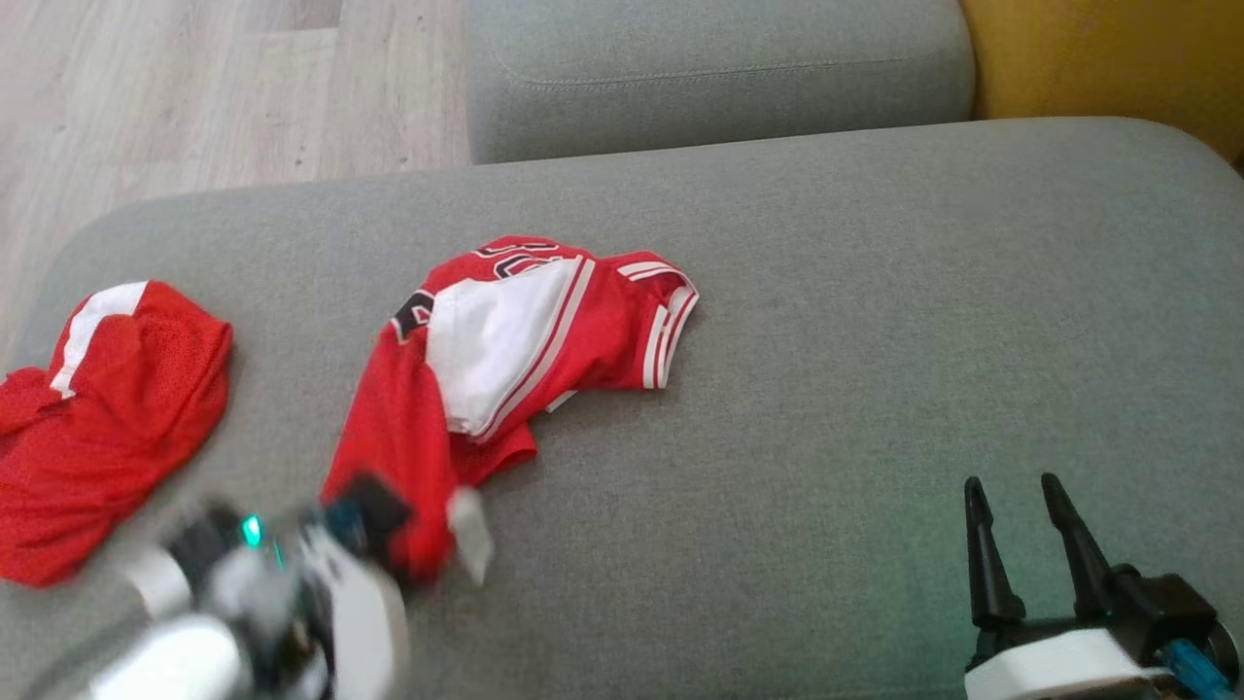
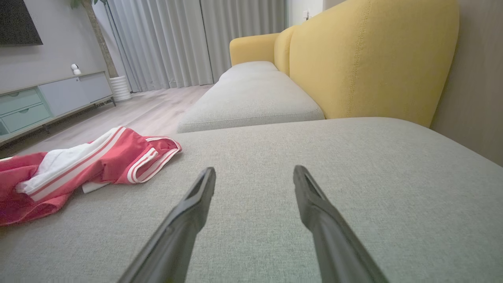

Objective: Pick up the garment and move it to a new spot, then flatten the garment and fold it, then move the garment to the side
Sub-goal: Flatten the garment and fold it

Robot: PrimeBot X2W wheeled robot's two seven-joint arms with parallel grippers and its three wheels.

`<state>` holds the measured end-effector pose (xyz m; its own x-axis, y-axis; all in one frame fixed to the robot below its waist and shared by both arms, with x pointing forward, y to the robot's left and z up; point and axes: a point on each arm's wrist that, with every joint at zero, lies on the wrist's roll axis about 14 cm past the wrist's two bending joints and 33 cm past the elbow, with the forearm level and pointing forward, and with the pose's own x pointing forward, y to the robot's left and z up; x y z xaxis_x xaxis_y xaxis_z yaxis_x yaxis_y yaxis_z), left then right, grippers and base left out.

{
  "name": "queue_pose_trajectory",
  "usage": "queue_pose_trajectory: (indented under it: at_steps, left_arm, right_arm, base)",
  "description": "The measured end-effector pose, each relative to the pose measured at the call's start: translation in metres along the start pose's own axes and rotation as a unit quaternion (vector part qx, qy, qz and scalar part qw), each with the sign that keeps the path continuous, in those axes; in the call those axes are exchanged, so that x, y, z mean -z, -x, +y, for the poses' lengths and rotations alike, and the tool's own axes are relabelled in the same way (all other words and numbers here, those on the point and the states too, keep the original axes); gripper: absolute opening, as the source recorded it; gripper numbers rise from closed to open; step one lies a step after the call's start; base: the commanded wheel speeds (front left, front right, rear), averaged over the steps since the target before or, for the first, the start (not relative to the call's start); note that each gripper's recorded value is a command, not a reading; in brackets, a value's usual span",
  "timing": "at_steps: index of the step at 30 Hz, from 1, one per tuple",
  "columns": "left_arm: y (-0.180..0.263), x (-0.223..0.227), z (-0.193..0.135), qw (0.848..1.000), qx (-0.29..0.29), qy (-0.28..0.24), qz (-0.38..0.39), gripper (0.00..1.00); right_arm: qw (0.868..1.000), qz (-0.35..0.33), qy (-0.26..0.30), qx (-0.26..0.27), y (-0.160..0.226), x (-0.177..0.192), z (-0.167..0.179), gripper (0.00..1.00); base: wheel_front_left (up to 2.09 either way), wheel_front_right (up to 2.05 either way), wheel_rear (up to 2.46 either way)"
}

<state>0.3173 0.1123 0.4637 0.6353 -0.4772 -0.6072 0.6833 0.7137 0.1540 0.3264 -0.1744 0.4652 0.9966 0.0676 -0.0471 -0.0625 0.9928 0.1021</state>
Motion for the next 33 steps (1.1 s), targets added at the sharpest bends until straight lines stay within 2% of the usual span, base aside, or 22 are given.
queue_pose_trajectory:
  at_steps: [3,6,11,12,13,14,15,21,23,27,33]
  left_arm:
    - [0.006,0.042,-0.038,0.996,0.041,0.043,0.064,0.0]
    - [0.01,0.071,-0.056,0.991,0.042,0.076,0.101,0.0]
    - [0.006,0.102,-0.04,0.986,-0.026,0.107,0.124,0.0]
    - [0.005,0.101,-0.036,0.986,-0.037,0.112,0.115,0.04]
    - [0.002,0.096,-0.031,0.987,-0.049,0.119,0.101,0.25]
    - [0.0,0.09,-0.028,0.987,-0.058,0.128,0.085,0.56]
    - [-0.002,0.085,-0.026,0.986,-0.063,0.138,0.073,1.0]
    - [0.004,0.092,-0.038,0.973,-0.067,0.202,0.085,1.0]
    - [0.008,0.083,-0.034,0.972,-0.08,0.209,0.07,1.0]
    - [0.011,0.047,-0.011,0.971,-0.114,0.211,0.006,1.0]
    - [-0.012,-0.028,0.027,0.955,-0.161,0.217,-0.12,1.0]
  right_arm:
    - [1.0,0.001,0.001,-0.002,-0.001,0.001,0.001,1.0]
    - [1.0,0.003,0.002,-0.007,-0.003,0.002,0.004,1.0]
    - [1.0,0.007,0.003,-0.017,-0.005,0.004,0.01,1.0]
    - [1.0,0.007,0.003,-0.018,-0.006,0.004,0.011,1.0]
    - [1.0,0.008,0.003,-0.019,-0.005,0.004,0.011,1.0]
    - [1.0,0.007,0.003,-0.02,-0.005,0.004,0.012,1.0]
    - [1.0,0.007,0.003,-0.02,-0.005,0.004,0.012,1.0]
    - [1.0,0.005,0.002,-0.007,0.0,0.003,0.005,1.0]
    - [1.0,0.003,0.002,-0.004,0.002,0.002,0.003,1.0]
    - [1.0,0.004,0.002,0.0,0.003,0.002,0.001,1.0]
    - [1.0,0.017,0.0,0.0,-0.001,0.01,0.001,1.0]
  base:
    - [0.0,0.0,0.0]
    - [0.0,0.0,0.0]
    - [0.0,0.0,0.0]
    - [0.0,0.0,0.0]
    - [0.0,0.0,0.0]
    - [0.0,0.0,0.0]
    - [0.0,0.0,0.0]
    - [0.0,0.0,0.0]
    - [0.0,0.0,0.0]
    - [0.0,0.0,0.0]
    - [0.0,0.0,0.0]
